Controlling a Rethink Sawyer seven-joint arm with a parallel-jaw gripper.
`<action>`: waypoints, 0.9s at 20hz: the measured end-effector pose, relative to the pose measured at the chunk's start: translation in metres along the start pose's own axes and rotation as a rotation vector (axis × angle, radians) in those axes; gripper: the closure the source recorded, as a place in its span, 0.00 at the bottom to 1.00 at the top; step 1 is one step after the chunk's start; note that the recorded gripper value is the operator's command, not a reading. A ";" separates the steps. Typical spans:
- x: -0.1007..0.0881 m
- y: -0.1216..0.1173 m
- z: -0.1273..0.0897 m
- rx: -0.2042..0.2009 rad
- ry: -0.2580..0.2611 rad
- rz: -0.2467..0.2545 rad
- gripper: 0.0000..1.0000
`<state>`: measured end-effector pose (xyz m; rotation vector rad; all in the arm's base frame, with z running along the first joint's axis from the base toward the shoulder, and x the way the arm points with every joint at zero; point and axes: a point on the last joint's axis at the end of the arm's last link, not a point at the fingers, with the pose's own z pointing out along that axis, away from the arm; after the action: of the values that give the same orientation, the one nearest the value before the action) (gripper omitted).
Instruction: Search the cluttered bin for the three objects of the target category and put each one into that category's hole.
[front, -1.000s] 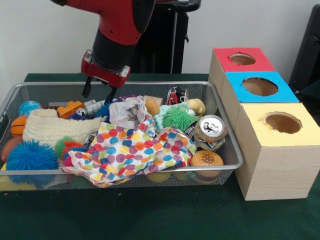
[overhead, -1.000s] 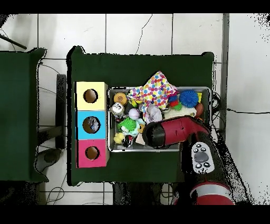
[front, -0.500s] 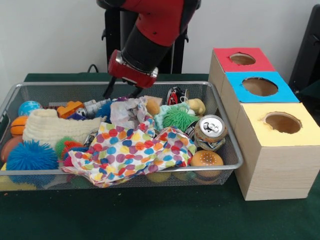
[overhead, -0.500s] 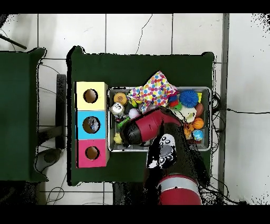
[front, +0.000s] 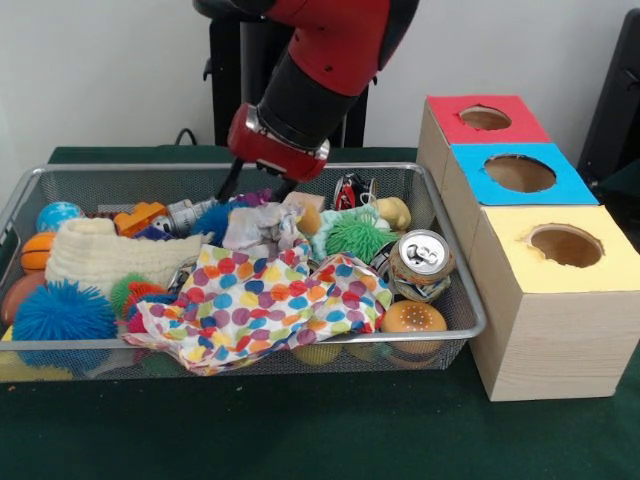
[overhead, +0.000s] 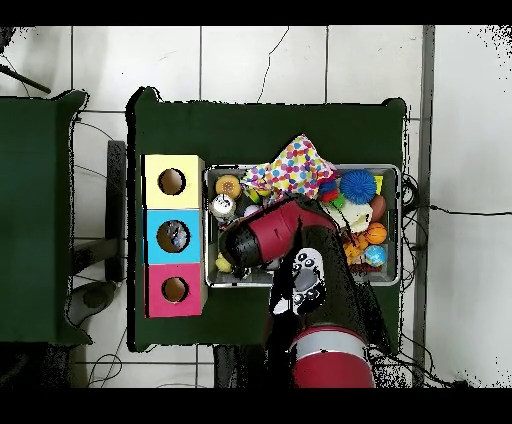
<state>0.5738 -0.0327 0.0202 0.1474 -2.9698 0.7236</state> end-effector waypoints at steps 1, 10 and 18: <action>0.000 -0.002 0.001 -0.003 0.001 0.004 0.00; -0.004 -0.046 0.058 -0.148 -0.012 0.142 0.00; -0.006 -0.065 0.083 -0.230 -0.043 0.220 0.00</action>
<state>0.5829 -0.1283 -0.0239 -0.1828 -3.1129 0.3950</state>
